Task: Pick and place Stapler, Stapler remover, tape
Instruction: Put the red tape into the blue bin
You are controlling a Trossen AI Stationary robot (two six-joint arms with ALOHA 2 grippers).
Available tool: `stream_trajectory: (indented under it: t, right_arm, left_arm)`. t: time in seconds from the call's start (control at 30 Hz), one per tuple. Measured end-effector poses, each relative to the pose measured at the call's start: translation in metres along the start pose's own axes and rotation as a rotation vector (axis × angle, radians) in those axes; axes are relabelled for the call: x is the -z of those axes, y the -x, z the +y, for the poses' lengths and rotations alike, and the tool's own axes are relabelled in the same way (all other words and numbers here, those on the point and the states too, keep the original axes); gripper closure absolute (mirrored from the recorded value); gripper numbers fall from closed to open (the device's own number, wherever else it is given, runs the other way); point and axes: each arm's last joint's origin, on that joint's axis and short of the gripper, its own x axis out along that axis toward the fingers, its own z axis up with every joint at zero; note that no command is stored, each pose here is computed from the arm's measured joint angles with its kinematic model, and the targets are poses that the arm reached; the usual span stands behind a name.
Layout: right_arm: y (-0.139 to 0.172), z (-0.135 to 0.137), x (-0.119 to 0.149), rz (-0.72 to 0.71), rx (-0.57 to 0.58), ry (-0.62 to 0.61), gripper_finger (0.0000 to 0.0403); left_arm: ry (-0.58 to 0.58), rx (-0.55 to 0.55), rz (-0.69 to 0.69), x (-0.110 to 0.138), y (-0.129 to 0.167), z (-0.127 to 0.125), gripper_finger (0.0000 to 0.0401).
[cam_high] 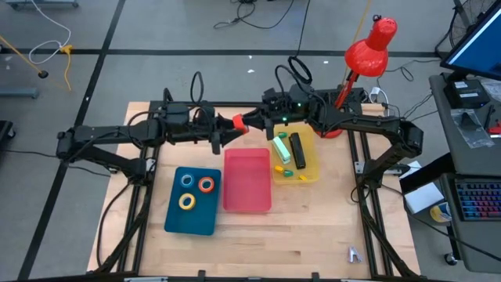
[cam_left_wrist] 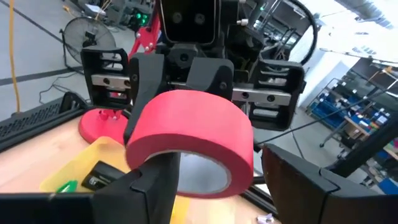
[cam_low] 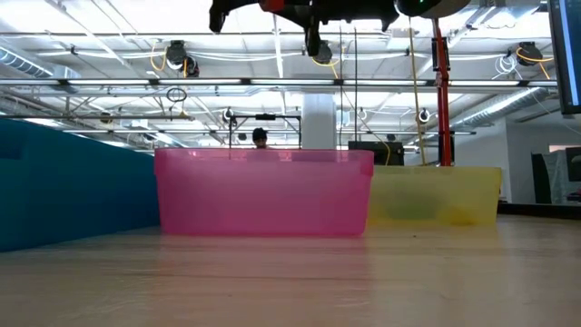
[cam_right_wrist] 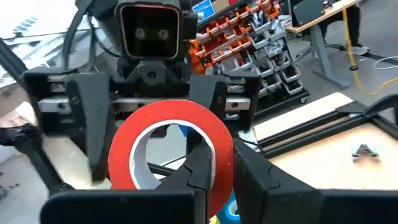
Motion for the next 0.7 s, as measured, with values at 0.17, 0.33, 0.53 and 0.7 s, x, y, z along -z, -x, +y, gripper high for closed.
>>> stream_trajectory:
  t: [0.17, 0.33, 0.53, 0.7]
  right_arm:
    - [-0.002, 0.003, 0.002, 0.003, -0.001, 0.001, 0.0374]
    - [-0.004, 0.005, 0.004, 0.015, -0.010, 0.032, 0.0373]
    - [-0.001, -0.003, 0.016, 0.148, 0.027, 0.040, 0.0292]
    - [0.006, -0.013, 0.032, 0.323, 0.092, -0.015, 0.0236]
  left_arm:
    - [0.005, 0.012, -0.001, 0.003, -0.008, 0.002, 0.0190]
    - [0.002, 0.095, 0.057, 0.004, -0.009, 0.003, 0.0294]
    - [0.127, 0.074, 0.313, 0.017, 0.011, 0.006, 0.0364]
    - [0.321, -0.151, 0.582, 0.040, 0.041, 0.008, 0.0364]
